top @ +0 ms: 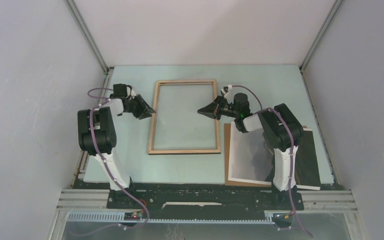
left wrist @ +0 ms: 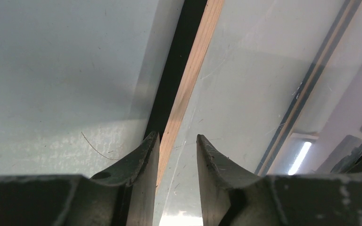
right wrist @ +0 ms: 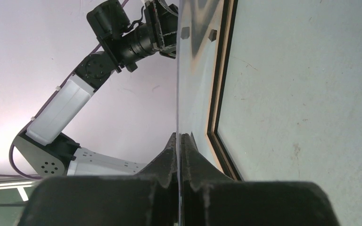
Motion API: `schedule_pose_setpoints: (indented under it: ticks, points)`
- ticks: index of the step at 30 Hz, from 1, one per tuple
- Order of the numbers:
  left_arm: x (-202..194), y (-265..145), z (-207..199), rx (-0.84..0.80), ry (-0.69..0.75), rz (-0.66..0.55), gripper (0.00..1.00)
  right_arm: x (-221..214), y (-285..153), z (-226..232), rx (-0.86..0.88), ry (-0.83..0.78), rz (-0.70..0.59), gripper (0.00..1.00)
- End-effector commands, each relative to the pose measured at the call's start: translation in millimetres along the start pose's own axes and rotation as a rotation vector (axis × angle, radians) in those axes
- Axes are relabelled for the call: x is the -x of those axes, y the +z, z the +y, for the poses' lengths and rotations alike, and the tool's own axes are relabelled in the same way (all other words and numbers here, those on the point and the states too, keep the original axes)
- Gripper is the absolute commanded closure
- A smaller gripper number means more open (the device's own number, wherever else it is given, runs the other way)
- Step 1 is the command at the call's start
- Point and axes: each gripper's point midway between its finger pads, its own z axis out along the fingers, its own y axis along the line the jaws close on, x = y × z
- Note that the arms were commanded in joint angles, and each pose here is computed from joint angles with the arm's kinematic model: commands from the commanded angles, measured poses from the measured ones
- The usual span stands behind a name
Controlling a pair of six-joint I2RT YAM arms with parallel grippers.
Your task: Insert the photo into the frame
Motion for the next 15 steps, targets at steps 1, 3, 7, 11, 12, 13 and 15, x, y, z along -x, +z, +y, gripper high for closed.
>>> schedule_pose_setpoints:
  ticks: [1, 3, 7, 11, 12, 13, 15]
  points:
    - [-14, 3, -5, -0.034, -0.005, 0.042, 0.64, -1, 5, 3, 0.019, -0.062, 0.000, 1.00]
    - [-14, 3, -4, -0.033, -0.006, 0.042, 0.64, -1, 4, -7, -0.006, -0.067, 0.004, 1.00]
    - [-14, 3, -4, -0.033, -0.007, 0.044, 0.64, -2, 3, -15, -0.010, -0.053, 0.015, 1.00]
    - [-14, 3, -5, -0.034, -0.005, 0.043, 0.64, -5, 3, -21, -0.020, -0.073, 0.023, 1.00]
    - [-14, 3, -4, -0.032, -0.006, 0.041, 0.64, -4, 3, -22, -0.021, -0.076, 0.024, 1.00]
    - [-14, 3, -4, -0.033, -0.003, 0.043, 0.64, -5, 3, -24, -0.023, -0.077, 0.026, 1.00]
    - [-14, 3, -4, -0.032, -0.005, 0.043, 0.64, -4, 2, -27, -0.027, -0.075, 0.025, 1.00]
